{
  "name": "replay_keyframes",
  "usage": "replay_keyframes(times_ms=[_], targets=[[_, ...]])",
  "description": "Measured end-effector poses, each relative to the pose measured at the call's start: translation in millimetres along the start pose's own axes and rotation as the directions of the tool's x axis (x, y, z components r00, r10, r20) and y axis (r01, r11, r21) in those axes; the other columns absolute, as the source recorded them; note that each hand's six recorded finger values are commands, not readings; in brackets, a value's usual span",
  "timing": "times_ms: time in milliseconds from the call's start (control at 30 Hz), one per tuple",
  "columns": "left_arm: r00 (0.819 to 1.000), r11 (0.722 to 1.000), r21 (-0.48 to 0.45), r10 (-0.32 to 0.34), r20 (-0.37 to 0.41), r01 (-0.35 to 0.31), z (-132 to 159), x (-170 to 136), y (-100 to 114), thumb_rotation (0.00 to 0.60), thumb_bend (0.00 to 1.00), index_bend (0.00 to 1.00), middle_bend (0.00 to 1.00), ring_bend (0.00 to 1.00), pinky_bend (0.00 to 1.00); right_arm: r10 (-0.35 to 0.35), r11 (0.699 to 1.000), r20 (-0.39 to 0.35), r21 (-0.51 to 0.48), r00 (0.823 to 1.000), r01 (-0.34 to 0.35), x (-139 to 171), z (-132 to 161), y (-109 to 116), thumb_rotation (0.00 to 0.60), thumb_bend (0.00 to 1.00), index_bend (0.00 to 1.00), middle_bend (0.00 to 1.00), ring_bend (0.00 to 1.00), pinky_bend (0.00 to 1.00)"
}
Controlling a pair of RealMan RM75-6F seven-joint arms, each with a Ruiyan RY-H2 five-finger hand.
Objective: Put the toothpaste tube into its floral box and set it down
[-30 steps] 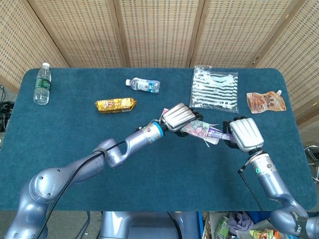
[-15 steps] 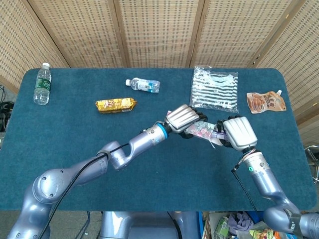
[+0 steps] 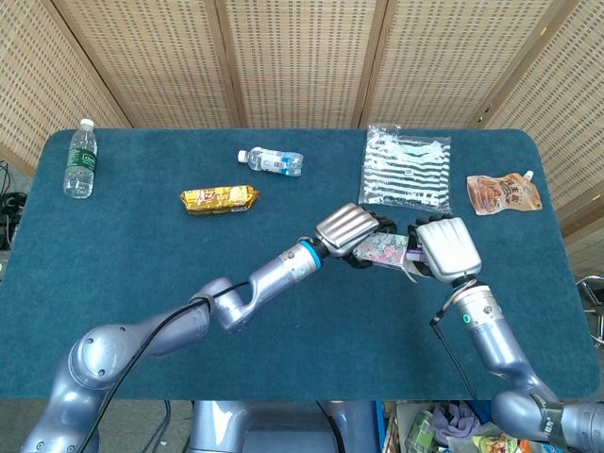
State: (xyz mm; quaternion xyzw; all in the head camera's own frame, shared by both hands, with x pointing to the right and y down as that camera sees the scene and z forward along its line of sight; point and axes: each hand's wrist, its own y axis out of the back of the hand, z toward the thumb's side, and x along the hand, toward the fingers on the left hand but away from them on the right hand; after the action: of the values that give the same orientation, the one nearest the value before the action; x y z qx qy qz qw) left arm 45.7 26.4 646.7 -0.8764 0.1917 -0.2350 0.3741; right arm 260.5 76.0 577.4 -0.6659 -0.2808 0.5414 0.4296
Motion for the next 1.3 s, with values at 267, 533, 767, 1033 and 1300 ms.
replay_keyframes(times_ms=[267,533,767,1033,1300], targets=[[0.999,0.973,-0.226,0.033,-0.042,-0.042,-3,0,-8,0.6,0.28,0.59,0.54,0.49,0.47,-0.047,0.993,0.023,0.111,0.999,0.044,13,-4,17,0.6,0.0,0.0,0.0,0.01,0.13],[0.994,0.874,-0.477,0.052,-0.098,-0.093,-10,1,-20,0.6,0.28,0.6,0.55,0.5,0.47,-0.151,0.964,0.099,0.233,0.984,0.125,35,-19,45,0.6,0.0,0.0,0.0,0.0,0.0],[0.991,0.793,-0.597,0.078,-0.106,-0.126,-15,-3,-23,0.6,0.28,0.6,0.55,0.5,0.47,-0.218,0.948,0.208,0.276,0.953,0.157,55,-54,59,0.6,0.0,0.0,0.0,0.0,0.0],[0.993,0.873,-0.473,0.11,-0.04,-0.116,-23,-15,-13,0.6,0.28,0.6,0.55,0.5,0.47,-0.175,0.96,0.288,0.262,0.941,0.099,60,-100,40,0.6,0.0,0.0,0.0,0.0,0.0],[0.997,0.981,-0.18,0.073,-0.016,-0.075,-60,-50,1,0.6,0.28,0.6,0.55,0.5,0.47,-0.104,0.982,0.324,0.185,0.94,0.045,65,-141,3,0.6,0.0,0.0,0.0,0.0,0.0]])
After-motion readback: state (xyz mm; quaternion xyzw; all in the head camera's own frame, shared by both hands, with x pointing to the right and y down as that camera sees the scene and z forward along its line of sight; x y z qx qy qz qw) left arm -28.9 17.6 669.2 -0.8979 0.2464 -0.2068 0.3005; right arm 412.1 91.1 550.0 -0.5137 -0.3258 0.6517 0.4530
